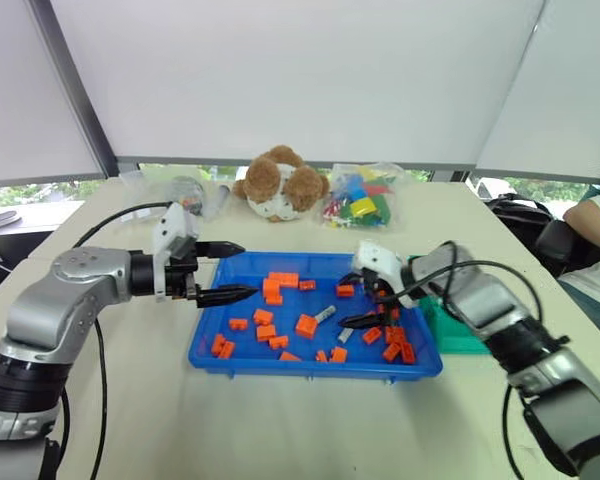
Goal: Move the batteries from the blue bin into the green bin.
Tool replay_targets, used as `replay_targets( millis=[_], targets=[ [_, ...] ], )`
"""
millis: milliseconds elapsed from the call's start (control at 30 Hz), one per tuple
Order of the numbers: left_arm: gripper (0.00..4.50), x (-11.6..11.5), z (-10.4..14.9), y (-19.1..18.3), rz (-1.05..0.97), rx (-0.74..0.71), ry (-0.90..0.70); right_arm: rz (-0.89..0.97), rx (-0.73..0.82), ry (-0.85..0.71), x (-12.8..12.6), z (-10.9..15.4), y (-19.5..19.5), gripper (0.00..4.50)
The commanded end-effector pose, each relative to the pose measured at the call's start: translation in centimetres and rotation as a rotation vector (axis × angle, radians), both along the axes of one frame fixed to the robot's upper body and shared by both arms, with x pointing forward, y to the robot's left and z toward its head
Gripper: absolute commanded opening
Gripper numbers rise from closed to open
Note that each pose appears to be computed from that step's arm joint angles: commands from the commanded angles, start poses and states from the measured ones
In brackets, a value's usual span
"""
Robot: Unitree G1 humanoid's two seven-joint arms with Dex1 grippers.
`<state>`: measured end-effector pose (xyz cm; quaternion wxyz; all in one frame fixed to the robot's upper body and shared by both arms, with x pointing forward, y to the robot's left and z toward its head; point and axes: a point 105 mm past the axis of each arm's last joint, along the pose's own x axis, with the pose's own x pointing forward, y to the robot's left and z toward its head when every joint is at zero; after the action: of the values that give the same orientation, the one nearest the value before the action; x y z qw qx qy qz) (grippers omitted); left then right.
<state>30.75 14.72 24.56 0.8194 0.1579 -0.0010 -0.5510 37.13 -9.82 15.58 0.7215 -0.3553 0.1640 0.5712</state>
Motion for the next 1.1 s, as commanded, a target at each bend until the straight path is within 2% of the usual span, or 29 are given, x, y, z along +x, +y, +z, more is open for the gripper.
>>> replay_targets(
  millis=[33,233,400,467,533,600,733,800,867,1000,1100],
  targets=[
    [4.50,-0.4,1.1,0.3,0.012,0.004,-0.046,0.035,-0.034,-0.016,1.2,0.0,0.1,4.43],
    [4.50,-0.6,1.2,0.5,0.027,0.003,-0.052,0.046,-0.082,0.031,2.6,-1.9,0.6,4.43],
    [4.50,-0.7,1.2,0.5,0.036,0.002,-0.052,0.055,-0.073,0.058,2.9,-2.2,1.0,4.43],
    [4.50,-0.8,1.1,0.5,0.038,0.002,-0.052,0.063,-0.077,0.065,2.8,-2.5,1.2,3.92],
    [4.50,-0.8,1.1,0.5,0.040,0.002,-0.051,0.064,-0.081,0.076,2.8,-2.7,1.3,3.22],
    [4.50,-0.7,1.1,0.5,0.042,0.001,-0.051,0.063,-0.081,0.080,2.8,-2.7,1.4,2.08],
    [4.50,-0.7,1.1,0.5,0.042,0.000,-0.051,0.053,-0.064,0.051,3.0,-2.1,1.4,0.12],
    [4.50,-0.6,1.0,0.4,0.039,0.000,-0.051,0.020,-0.049,-0.009,3.6,-1.0,1.1,0.12],
    [4.50,-0.6,1.0,0.3,0.037,-0.002,-0.052,-0.026,-0.001,-0.080,3.9,1.1,0.4,0.12],
    [4.50,-0.9,0.9,0.3,0.032,-0.003,-0.050,-0.141,0.111,-0.203,2.5,6.0,-2.7,0.12],
    [4.50,-1.0,0.6,0.3,0.029,-0.005,-0.044,-0.375,0.185,-0.261,1.9,8.6,-6.8,0.12]
  ],
)
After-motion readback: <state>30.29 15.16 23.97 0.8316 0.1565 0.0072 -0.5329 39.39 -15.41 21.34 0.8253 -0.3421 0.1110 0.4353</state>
